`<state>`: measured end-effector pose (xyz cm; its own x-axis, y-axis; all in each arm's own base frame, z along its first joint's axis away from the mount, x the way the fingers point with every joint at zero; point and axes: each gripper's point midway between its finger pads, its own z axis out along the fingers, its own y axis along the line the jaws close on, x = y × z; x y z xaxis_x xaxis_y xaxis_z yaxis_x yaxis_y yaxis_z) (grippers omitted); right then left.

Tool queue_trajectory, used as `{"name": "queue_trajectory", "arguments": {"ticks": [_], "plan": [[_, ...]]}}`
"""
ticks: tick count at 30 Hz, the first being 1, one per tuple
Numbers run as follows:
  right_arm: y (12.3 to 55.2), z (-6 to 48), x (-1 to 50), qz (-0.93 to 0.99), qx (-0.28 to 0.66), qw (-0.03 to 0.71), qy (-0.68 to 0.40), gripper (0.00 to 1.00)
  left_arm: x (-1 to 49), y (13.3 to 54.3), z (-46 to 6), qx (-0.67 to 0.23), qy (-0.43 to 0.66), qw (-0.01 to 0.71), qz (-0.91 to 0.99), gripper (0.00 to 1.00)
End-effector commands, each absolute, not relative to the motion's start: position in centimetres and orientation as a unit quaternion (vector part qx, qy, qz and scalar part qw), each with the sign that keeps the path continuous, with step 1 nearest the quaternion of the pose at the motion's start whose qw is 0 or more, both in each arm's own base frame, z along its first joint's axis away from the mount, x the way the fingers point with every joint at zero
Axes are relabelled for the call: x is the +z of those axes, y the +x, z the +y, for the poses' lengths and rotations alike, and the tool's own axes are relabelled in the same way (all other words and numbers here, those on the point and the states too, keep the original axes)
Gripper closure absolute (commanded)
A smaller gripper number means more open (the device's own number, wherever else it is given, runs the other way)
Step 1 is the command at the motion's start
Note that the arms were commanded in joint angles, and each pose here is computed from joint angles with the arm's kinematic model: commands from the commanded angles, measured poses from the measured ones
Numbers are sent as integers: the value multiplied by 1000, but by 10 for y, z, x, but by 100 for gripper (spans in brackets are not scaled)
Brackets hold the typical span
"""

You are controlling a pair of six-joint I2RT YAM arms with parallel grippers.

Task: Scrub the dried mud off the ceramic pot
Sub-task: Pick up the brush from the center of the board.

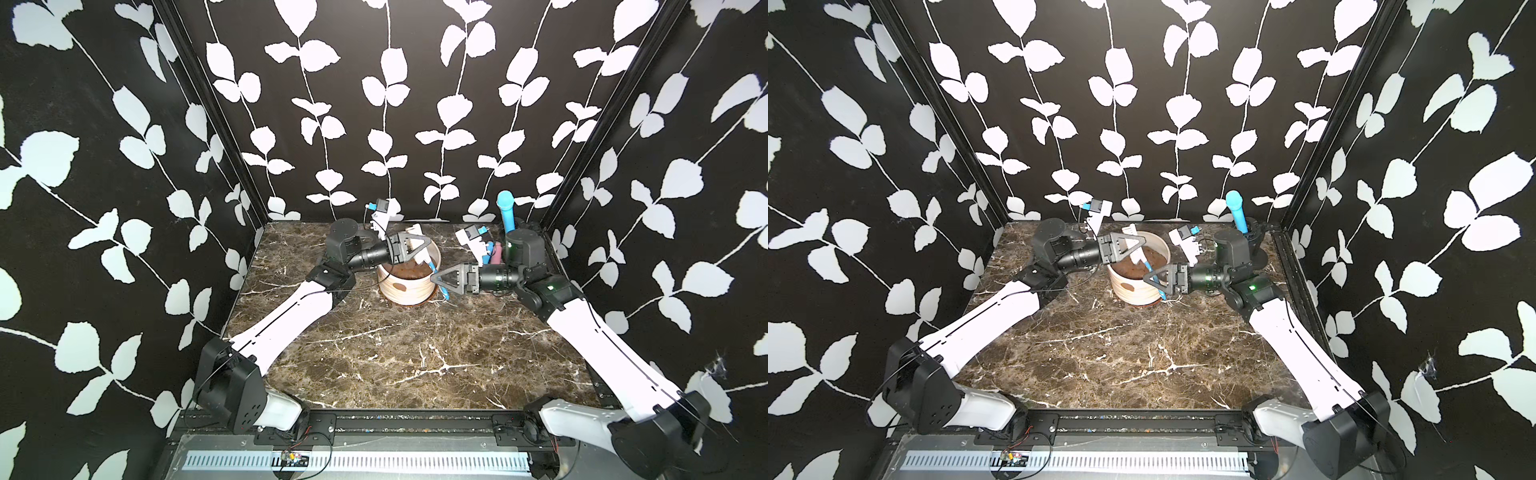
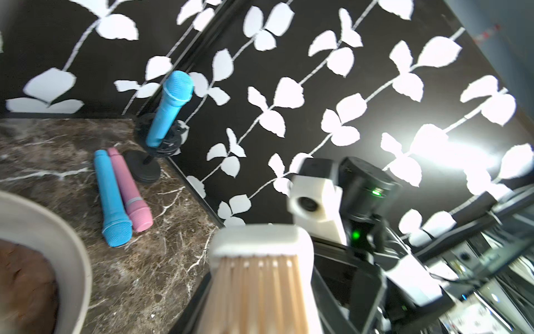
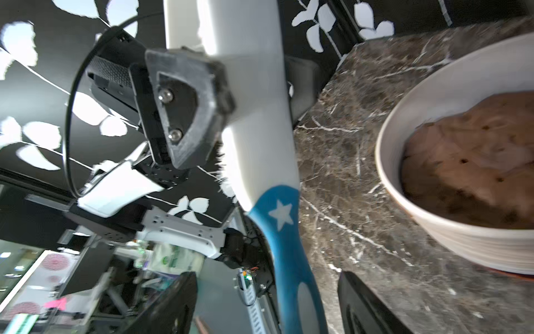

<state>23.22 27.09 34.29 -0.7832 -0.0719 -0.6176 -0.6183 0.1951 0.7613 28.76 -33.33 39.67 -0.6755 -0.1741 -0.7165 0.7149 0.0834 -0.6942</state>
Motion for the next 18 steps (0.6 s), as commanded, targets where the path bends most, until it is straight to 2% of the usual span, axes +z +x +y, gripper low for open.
{"name": "queue_trajectory", "arguments": {"ticks": [1,6,8,11,14,15,16,17,18], "plan": [[216,275,366,692,642,202,-262,23,433,259,-324,-662,269,374,591,98],[210,276,371,684,641,213,-276,37,436,256,-326,-671,280,369,579,99],[208,277,373,678,645,214,-281,46,439,255,-327,-679,283,368,569,99],[209,278,375,677,644,218,-280,68,439,256,-328,-686,284,364,563,98],[212,279,376,677,644,222,-278,81,438,257,-329,-688,281,364,562,97],[213,280,376,677,643,224,-279,86,438,257,-329,-689,280,364,561,93],[214,281,375,678,642,225,-280,93,438,258,-329,-688,280,364,562,75],[216,281,373,681,638,227,-278,99,438,258,-330,-688,279,363,563,63],[218,281,372,684,633,233,-278,100,437,260,-330,-688,276,362,566,54]]}}
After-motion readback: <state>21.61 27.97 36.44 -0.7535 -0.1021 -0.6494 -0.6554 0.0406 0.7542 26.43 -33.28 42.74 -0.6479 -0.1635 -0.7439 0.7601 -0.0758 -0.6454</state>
